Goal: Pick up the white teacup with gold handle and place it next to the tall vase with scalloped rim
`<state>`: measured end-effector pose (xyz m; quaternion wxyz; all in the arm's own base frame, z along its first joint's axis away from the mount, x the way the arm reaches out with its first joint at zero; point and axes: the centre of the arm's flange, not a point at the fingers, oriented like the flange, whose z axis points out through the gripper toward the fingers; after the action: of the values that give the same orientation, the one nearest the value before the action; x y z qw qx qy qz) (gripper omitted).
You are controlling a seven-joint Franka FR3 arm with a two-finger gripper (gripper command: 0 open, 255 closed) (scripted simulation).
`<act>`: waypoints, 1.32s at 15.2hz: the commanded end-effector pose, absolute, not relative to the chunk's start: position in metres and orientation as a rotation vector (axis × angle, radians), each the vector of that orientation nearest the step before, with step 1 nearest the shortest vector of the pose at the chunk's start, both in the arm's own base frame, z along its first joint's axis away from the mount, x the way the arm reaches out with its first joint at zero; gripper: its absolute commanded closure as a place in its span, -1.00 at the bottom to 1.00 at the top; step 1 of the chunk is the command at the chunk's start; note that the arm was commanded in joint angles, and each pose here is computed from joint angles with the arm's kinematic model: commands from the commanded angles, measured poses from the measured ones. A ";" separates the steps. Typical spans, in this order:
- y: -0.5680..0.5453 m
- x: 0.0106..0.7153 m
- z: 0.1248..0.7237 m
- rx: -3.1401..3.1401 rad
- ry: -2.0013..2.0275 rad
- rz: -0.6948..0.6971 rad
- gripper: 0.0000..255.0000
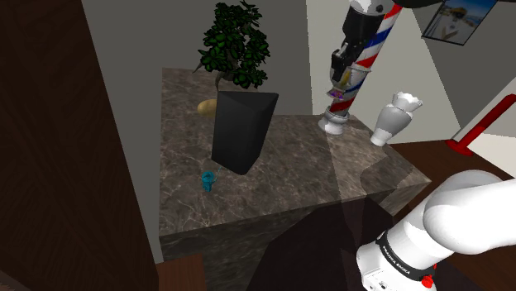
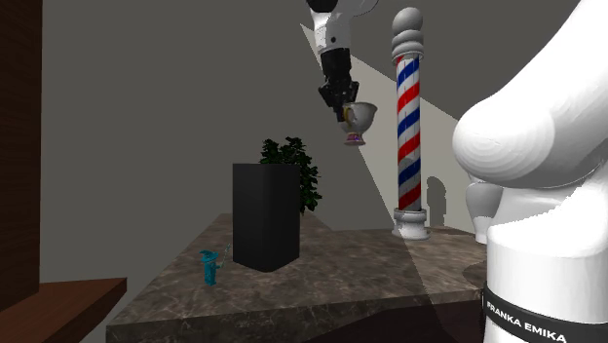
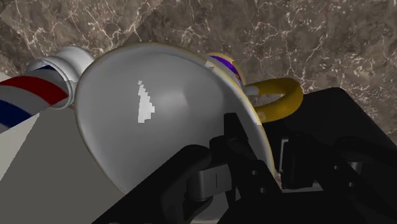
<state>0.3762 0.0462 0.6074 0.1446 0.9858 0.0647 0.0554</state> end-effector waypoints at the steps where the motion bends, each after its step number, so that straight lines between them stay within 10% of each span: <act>1: 0.020 0.370 0.610 2.841 0.188 0.160 1.00; 20: -0.221 0.299 0.610 2.841 0.188 0.160 1.00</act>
<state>0.3055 -0.2090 0.6109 0.1442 0.9859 0.0646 0.0554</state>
